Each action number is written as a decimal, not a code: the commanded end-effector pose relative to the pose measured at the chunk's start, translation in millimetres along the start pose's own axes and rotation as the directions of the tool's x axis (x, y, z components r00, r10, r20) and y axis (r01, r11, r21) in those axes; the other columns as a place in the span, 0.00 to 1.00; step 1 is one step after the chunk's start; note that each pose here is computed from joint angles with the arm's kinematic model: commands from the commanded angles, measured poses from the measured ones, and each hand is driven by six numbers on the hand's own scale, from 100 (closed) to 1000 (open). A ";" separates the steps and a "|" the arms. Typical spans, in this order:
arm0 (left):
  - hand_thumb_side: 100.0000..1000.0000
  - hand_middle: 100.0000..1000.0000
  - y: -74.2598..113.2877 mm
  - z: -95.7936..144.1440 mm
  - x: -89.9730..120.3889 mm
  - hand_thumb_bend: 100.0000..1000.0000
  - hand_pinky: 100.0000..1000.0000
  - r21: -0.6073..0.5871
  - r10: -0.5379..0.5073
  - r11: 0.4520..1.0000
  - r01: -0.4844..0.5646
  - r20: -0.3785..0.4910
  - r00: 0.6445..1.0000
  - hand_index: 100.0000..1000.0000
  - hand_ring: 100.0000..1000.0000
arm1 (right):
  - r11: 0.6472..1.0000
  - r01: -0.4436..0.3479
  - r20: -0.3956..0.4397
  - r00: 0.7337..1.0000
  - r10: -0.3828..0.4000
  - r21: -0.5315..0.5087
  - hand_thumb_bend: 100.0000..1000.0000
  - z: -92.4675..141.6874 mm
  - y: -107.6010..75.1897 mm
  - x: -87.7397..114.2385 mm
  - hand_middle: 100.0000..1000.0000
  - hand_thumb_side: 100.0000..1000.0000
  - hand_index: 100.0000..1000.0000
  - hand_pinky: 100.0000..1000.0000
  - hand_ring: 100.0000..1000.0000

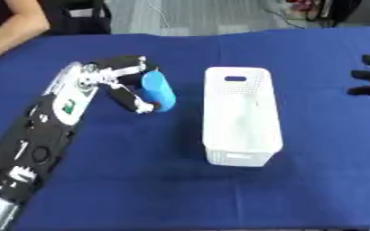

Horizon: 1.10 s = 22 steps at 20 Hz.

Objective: Pick up objects on the table and place them in the box.

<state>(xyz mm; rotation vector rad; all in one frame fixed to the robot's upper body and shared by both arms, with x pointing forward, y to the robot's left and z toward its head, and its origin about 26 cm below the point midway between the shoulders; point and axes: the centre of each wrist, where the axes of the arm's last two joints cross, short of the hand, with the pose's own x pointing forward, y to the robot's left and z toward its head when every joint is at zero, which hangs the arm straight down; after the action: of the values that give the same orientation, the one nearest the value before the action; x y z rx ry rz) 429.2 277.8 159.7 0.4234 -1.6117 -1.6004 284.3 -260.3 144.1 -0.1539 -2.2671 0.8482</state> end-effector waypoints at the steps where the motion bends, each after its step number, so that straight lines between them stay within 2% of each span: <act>1: 0.23 0.14 20.2 3.0 11.9 0.00 0.00 0.074 -0.007 0.997 0.004 0.035 0.999 0.09 0.00 | 1.000 -0.008 0.018 1.000 0.009 -0.003 0.53 -2.4 -3.1 2.9 0.91 1.00 1.00 0.69 0.84; 9: 0.23 0.14 39.5 -8.3 42.9 0.00 0.00 0.093 -0.063 0.994 0.051 0.127 0.990 0.09 0.00 | 1.000 -0.007 0.016 1.000 0.007 0.002 0.53 -1.8 -2.5 2.5 0.91 1.00 1.00 0.69 0.84; 13: 0.23 0.15 48.2 -27.6 60.4 0.00 0.00 0.078 -0.104 0.993 0.091 0.179 0.978 0.09 0.00 | 1.000 -0.003 0.017 1.000 0.003 0.008 0.53 -2.1 -1.6 2.4 0.91 1.00 1.00 0.69 0.84; 14: 0.26 0.14 50.3 -32.3 64.6 0.00 0.00 0.075 -0.117 0.992 0.105 0.190 0.975 0.09 0.00 | 1.000 -0.002 0.018 1.000 0.002 0.009 0.53 -2.3 -1.4 2.5 0.91 1.00 1.00 0.69 0.84; 15: 0.23 0.14 52.1 -37.0 68.9 0.00 0.00 0.072 -0.130 0.990 0.117 0.203 0.971 0.09 0.00 | 1.000 -0.001 0.019 1.000 0.001 0.010 0.52 -2.5 -1.1 2.5 0.91 1.00 1.00 0.69 0.84; 17: 0.23 0.14 55.3 -45.9 77.2 0.00 0.00 0.069 -0.152 0.988 0.140 0.227 0.962 0.09 0.00 | 1.000 0.002 0.020 1.000 -0.002 0.013 0.52 -2.9 -0.6 2.4 0.91 1.00 1.00 0.69 0.84; 22: 0.23 0.15 54.8 -67.8 95.4 0.00 0.00 0.049 -0.186 0.983 0.179 0.281 0.942 0.10 0.00 | 1.000 0.011 0.024 1.000 -0.012 0.015 0.52 -4.3 0.6 2.2 0.91 1.00 1.00 0.69 0.84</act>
<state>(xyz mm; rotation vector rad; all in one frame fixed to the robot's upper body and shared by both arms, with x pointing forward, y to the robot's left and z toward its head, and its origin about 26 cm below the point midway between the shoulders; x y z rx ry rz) 435.6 176.8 220.1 0.3532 -1.8288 -1.8241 284.9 -258.4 142.0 -0.1287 -2.2609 0.8601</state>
